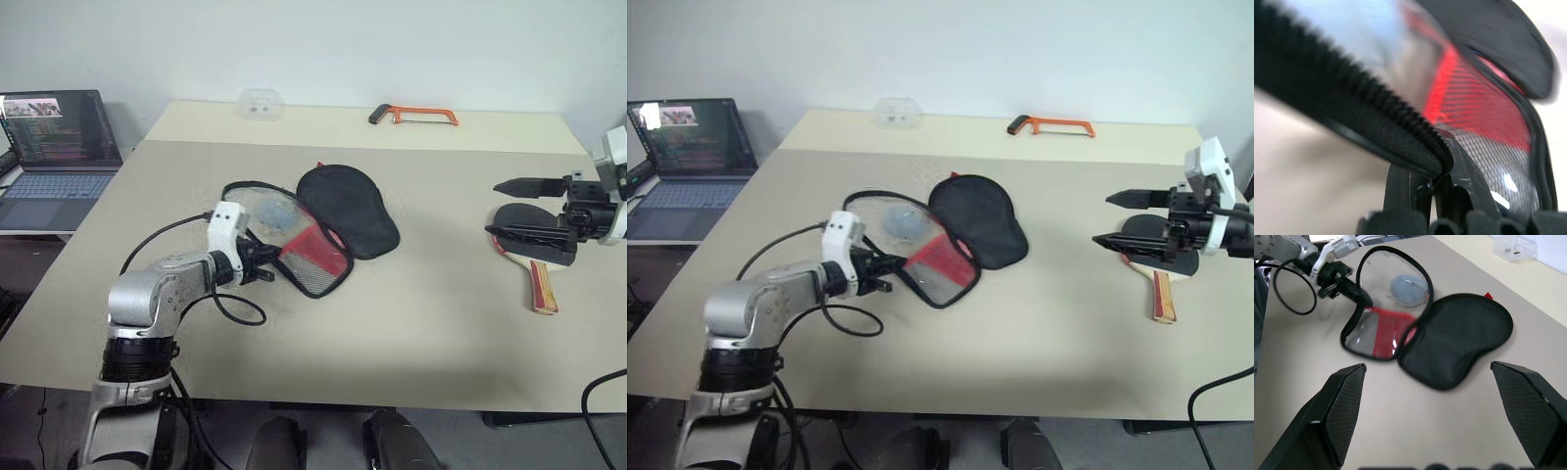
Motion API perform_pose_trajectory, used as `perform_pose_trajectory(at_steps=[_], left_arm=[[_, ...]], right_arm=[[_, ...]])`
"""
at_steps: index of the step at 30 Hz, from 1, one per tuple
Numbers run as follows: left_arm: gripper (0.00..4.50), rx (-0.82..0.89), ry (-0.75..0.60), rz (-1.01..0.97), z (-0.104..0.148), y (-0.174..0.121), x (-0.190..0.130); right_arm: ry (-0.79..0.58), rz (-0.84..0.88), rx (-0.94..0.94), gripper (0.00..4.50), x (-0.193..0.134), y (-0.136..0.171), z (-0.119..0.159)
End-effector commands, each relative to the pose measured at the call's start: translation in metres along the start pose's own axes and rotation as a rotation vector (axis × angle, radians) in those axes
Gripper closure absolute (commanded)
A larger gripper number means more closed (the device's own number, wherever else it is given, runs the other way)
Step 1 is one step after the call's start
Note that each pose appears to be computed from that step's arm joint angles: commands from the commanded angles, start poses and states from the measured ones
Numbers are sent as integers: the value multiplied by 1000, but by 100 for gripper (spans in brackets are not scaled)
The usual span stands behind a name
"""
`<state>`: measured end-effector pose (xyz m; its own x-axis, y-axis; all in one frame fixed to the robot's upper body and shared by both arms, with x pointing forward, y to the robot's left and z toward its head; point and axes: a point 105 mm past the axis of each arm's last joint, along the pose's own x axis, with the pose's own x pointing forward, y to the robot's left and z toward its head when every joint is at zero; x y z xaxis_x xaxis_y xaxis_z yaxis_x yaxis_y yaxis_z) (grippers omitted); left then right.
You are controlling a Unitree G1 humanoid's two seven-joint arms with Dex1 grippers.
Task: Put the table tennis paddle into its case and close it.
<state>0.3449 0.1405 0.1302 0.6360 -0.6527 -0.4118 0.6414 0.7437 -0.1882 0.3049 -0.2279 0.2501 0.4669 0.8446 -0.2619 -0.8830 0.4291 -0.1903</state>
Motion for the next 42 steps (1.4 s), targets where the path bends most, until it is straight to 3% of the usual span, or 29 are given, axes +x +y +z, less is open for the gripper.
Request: perform_pose_trajectory(at_steps=[1,12,20,25,28,31,35,42], left_arm=[[448,115,-15,-151,16,-23,7],[448,386,64,-433,24,-43,15],[448,475,58,-311,53,-2,28],[448,531,63,-306,65,6,35],[448,576,76,-157,77,25,46],[448,568,56,-111,86,28,55],[448,609,100,-40,79,35,65],[448,593,73,-108,77,17,80]], right_arm=[[-24,-33,-66,0,-10,0,17],[-16,-75,-71,0,-21,4,18],[-15,-96,-64,0,-26,9,16],[-18,-100,-61,0,-25,10,16],[-19,-100,-61,0,-24,10,16],[-17,-99,-62,0,-23,10,15],[-16,-98,-62,0,-21,10,15],[-19,-91,-58,0,-17,10,12]])
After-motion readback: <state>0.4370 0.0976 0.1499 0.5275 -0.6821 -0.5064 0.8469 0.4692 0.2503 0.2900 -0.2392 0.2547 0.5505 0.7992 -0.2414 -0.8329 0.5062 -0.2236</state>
